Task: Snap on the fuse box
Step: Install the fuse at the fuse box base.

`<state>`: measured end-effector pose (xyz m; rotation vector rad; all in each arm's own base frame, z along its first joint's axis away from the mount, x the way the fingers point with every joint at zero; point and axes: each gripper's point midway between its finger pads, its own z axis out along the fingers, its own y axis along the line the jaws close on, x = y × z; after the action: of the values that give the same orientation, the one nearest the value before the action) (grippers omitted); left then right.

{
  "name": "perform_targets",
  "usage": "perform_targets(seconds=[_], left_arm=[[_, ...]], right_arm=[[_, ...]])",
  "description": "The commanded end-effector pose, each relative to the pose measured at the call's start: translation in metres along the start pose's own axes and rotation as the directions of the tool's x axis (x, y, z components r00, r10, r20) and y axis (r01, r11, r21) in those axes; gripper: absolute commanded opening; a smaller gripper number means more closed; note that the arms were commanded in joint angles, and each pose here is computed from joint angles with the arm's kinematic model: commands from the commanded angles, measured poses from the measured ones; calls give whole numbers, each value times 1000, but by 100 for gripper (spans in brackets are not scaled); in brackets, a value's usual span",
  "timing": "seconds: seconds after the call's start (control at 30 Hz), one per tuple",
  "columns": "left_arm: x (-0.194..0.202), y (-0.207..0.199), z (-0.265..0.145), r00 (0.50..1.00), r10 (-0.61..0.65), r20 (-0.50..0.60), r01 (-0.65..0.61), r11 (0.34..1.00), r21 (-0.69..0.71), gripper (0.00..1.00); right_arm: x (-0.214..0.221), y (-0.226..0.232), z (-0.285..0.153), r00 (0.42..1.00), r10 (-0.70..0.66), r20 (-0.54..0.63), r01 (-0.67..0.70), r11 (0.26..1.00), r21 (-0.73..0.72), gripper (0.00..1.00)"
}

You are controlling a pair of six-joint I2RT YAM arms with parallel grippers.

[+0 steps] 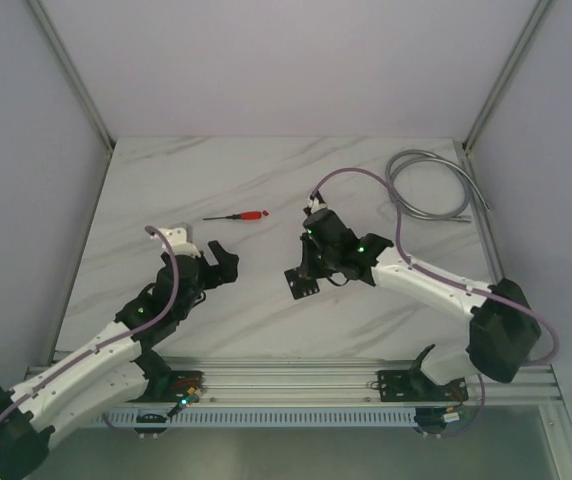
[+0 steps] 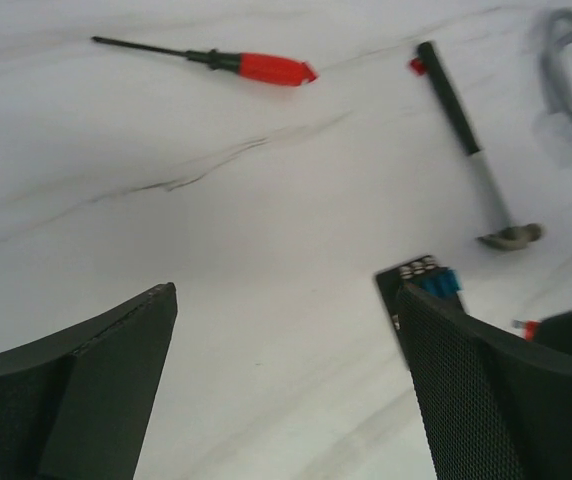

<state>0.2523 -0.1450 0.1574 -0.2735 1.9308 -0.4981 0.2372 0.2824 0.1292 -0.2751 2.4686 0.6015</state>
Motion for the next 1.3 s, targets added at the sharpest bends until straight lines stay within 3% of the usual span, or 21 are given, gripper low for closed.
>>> perform_targets(seconds=[0.0, 0.2, 0.57, 1.27], left_arm=[[9, 30, 9, 992, 121, -18, -123, 983, -135, 100], [14, 49, 17, 979, 202, -42, -206, 953, -224, 100], [13, 66, 15, 980, 194, -33, -195, 934, -298, 100], [13, 69, 14, 982, 188, -36, -190, 932, -308, 100]], right_arm=[[25, -32, -3, 986, -59, -157, 85, 983, 163, 0], [34, -40, 13, 967, -85, -240, 144, 959, 243, 0], [39, -38, 38, 931, -159, -329, 273, 902, 336, 0], [30, -32, 57, 915, -213, -344, 335, 876, 348, 0]])
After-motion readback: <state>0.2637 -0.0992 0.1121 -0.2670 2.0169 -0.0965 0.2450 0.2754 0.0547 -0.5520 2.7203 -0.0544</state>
